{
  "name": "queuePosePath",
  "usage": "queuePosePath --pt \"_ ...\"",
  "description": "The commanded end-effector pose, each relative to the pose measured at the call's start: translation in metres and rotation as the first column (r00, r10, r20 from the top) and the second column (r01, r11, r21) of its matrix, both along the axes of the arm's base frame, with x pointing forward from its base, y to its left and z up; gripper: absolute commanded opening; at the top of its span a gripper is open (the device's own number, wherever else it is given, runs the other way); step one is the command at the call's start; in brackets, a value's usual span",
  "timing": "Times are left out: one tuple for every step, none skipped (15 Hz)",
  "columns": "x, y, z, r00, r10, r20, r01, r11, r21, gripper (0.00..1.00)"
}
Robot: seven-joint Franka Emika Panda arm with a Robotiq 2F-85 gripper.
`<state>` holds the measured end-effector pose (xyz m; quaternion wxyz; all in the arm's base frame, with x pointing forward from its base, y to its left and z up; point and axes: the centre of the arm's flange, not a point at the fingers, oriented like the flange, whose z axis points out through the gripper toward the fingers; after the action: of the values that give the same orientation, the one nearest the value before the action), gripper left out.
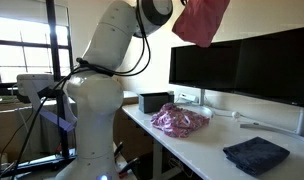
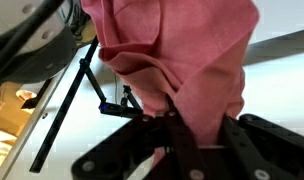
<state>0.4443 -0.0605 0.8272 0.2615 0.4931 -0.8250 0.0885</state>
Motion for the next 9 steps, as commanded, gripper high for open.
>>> queuePosePath --pt "0.006 -0.003 -0.026 1.000 -0.007 -0.017 0.007 1.000 0.001 0.07" --pt "0.011 -0.002 -0.030 1.000 -0.008 -0.024 0.008 1.000 -0.002 0.07" --pt "0.016 -0.002 -0.035 0.999 -0.008 -0.033 0.008 1.000 -0.006 0.07" --pt "0.020 -0.001 -0.039 0.999 -0.008 -0.041 0.008 1.000 -0.010 0.07" --pt "0.024 0.000 -0.045 0.999 -0.007 -0.053 0.006 1.000 -0.014 0.07" --pt "0.028 0.001 -0.050 0.998 -0.007 -0.063 0.006 1.000 -0.018 0.07" --pt "0.032 0.002 -0.055 0.997 -0.007 -0.073 0.005 1.000 -0.023 0.07" --pt "0.036 0.004 -0.059 0.997 -0.006 -0.081 0.004 1.000 -0.027 0.08" --pt "0.041 0.006 -0.064 0.996 -0.004 -0.087 0.002 1.000 -0.028 0.08"
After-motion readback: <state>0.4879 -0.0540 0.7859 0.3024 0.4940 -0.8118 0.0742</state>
